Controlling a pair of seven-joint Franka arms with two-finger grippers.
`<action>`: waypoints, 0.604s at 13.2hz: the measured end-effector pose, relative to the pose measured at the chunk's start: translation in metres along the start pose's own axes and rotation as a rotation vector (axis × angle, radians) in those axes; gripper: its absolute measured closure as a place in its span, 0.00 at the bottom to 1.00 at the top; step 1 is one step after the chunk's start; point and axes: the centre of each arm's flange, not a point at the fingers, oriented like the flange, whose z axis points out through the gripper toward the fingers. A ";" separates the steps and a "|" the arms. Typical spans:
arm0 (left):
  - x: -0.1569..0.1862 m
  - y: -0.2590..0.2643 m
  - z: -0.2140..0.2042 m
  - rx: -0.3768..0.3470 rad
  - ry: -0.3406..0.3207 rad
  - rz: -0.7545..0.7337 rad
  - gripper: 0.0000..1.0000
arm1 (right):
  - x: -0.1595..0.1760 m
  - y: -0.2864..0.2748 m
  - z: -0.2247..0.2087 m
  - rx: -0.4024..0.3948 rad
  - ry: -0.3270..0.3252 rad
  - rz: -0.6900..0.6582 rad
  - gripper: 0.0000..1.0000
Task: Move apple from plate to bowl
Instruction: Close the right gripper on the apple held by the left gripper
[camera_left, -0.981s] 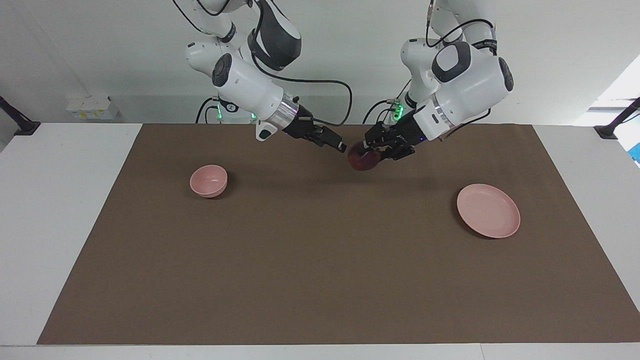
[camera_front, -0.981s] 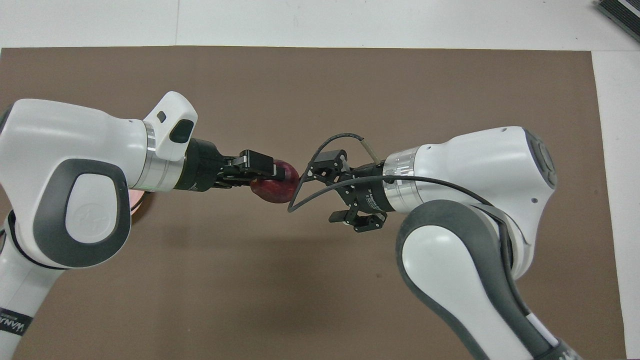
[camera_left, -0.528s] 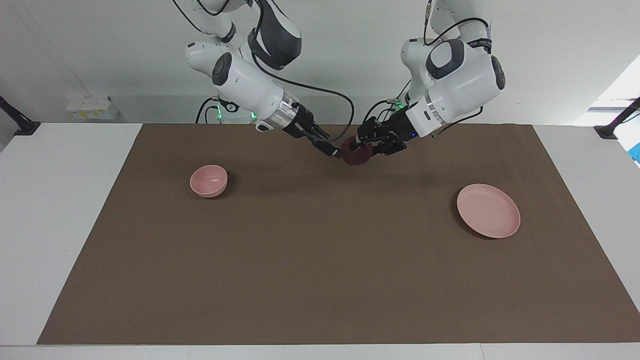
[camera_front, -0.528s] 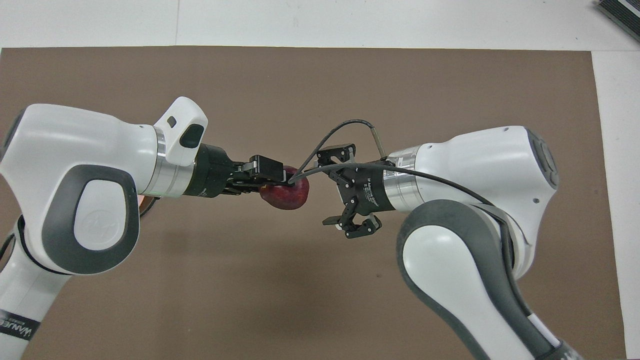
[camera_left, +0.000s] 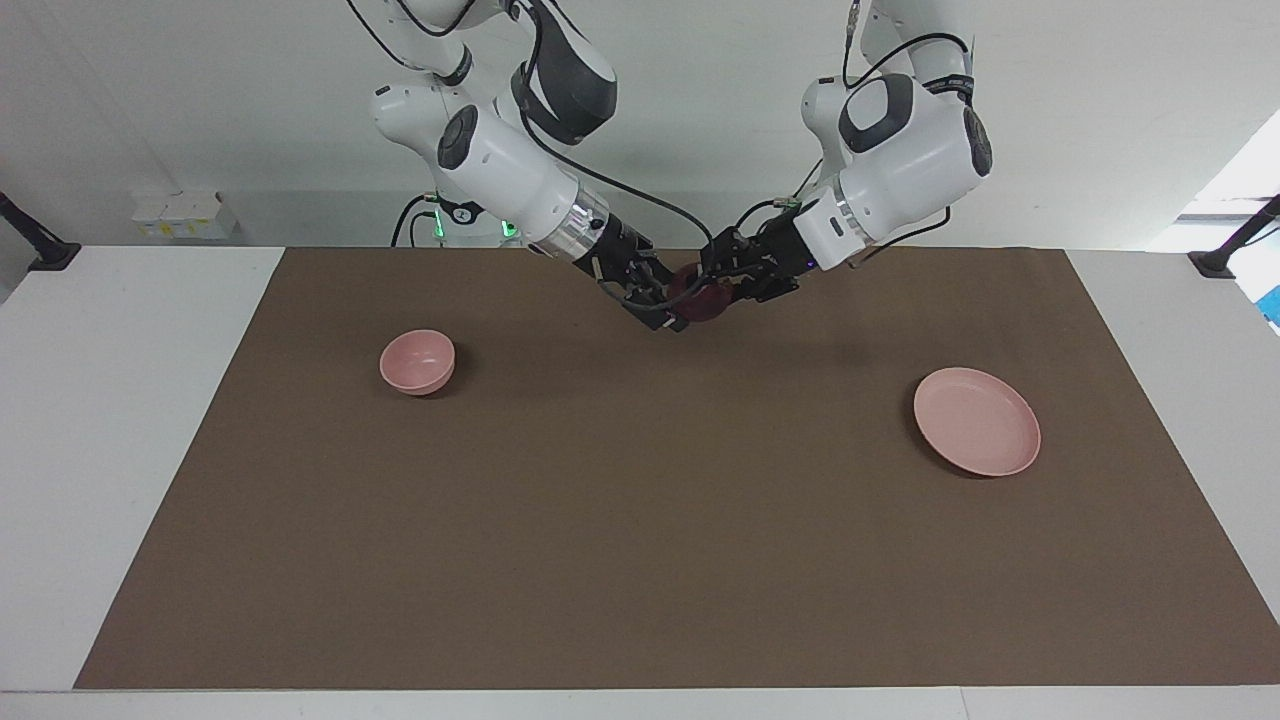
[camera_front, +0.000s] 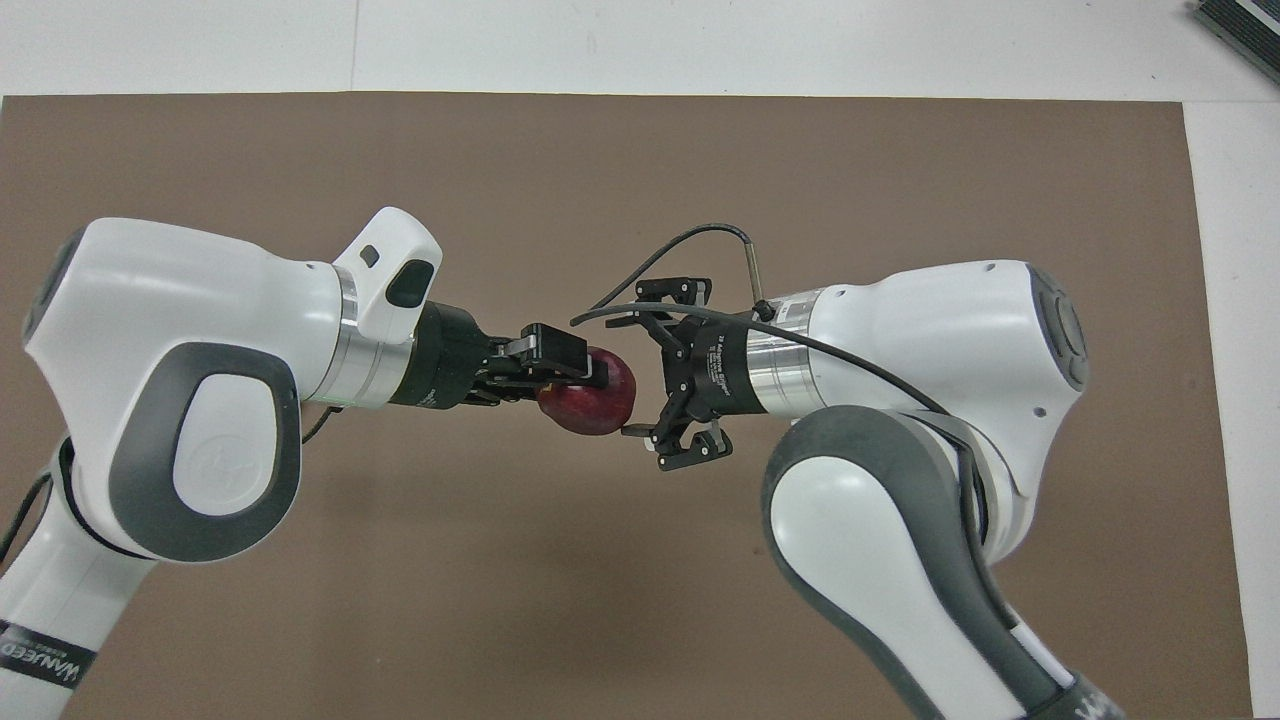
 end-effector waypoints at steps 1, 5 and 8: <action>0.000 0.000 0.000 0.000 0.000 -0.001 0.37 | 0.000 0.000 0.000 -0.001 0.000 0.000 0.00; -0.010 0.013 0.009 -0.003 -0.018 0.003 0.37 | -0.014 0.011 0.013 -0.059 -0.010 -0.035 0.00; -0.015 0.018 0.013 -0.004 -0.023 -0.006 0.37 | -0.007 0.011 0.008 -0.094 -0.016 -0.036 0.01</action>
